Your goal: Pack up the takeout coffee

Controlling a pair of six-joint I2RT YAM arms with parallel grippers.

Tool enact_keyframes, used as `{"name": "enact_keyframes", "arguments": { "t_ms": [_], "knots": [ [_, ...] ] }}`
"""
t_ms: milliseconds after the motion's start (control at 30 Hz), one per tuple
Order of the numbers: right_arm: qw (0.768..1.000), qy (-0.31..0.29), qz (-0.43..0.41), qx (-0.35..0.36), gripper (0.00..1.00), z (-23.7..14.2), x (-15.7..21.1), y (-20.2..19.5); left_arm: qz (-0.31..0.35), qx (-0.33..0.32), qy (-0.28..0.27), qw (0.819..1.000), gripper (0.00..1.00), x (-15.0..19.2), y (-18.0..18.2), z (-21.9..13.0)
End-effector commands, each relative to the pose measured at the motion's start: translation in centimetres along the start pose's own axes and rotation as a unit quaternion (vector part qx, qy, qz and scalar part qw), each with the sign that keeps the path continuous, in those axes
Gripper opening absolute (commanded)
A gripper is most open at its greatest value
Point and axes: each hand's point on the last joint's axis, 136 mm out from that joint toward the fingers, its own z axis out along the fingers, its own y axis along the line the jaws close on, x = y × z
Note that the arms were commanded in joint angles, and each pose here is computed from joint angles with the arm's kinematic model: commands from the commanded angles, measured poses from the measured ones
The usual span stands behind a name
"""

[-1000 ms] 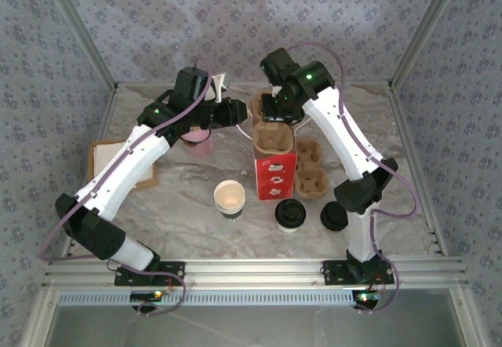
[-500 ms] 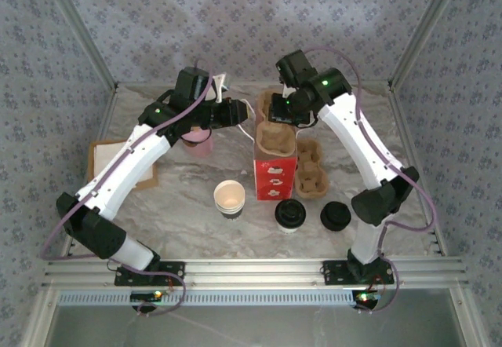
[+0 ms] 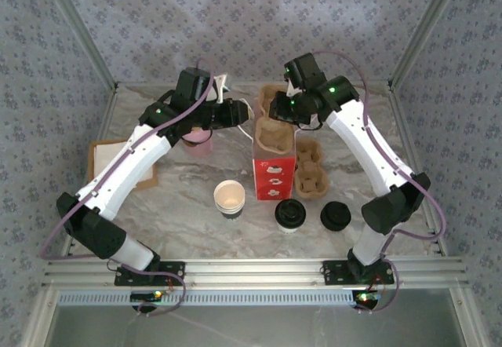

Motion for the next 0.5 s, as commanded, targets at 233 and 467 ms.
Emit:
{"name": "enact_keyframes", "arguments": {
  "t_ms": [233,467],
  "knots": [
    [1.000,0.000,0.004,-0.018,0.24,-1.6,0.9,0.4,0.006,0.008,-0.005,1.000,0.29,-0.4,-0.6,0.2],
    [1.000,0.010,-0.004,-0.010,0.24,-2.0,2.1,0.4,0.006,0.006,-0.008,1.000,0.29,-0.6,-0.5,0.2]
  ]
}}
